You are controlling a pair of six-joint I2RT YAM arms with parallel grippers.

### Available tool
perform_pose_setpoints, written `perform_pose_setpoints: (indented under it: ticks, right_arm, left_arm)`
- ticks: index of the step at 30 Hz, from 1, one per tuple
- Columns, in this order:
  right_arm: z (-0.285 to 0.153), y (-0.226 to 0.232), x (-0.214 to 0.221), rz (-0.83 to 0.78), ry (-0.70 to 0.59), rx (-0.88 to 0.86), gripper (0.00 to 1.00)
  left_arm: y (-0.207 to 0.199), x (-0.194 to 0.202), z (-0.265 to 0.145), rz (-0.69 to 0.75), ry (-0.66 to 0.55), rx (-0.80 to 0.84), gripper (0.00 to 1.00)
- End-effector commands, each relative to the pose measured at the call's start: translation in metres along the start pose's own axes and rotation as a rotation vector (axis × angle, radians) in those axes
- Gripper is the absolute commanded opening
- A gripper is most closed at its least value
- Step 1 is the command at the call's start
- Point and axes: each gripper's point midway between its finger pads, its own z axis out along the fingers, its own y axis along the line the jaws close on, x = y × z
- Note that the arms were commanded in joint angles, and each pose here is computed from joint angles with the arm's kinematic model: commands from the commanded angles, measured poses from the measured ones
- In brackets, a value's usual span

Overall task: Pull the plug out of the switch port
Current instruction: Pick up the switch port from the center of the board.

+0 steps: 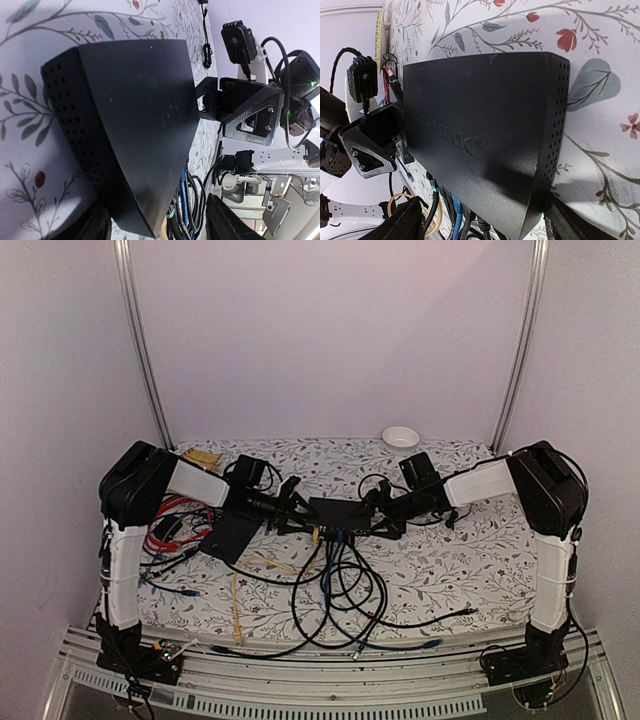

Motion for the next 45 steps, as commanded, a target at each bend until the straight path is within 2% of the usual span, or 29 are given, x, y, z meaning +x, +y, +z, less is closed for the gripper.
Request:
perform_pose_setpoints:
  ticks: [1, 9, 22, 33, 45]
  right_arm:
    - [0.018, -0.061, 0.030, 0.056, 0.064, 0.164, 0.82]
    - [0.013, -0.058, 0.031, 0.037, 0.065, 0.168, 0.82]
    - [0.011, -0.062, 0.034, 0.033, 0.067, 0.166, 0.82]
    - [0.008, -0.066, 0.028, 0.046, 0.051, 0.167, 0.82]
    - [0.005, -0.071, 0.029, 0.051, 0.045, 0.181, 0.82]
  left_arm:
    - [-0.052, 0.016, 0.007, 0.063, 0.055, 0.125, 0.64]
    - [-0.059, 0.018, 0.021, 0.074, 0.061, 0.127, 0.63]
    - [-0.073, -0.009, 0.022, 0.075, -0.077, 0.215, 0.60]
    - [-0.075, 0.003, 0.040, 0.080, 0.002, 0.262, 0.58]
    - [-0.066, -0.022, 0.038, 0.096, -0.056, 0.177, 0.58]
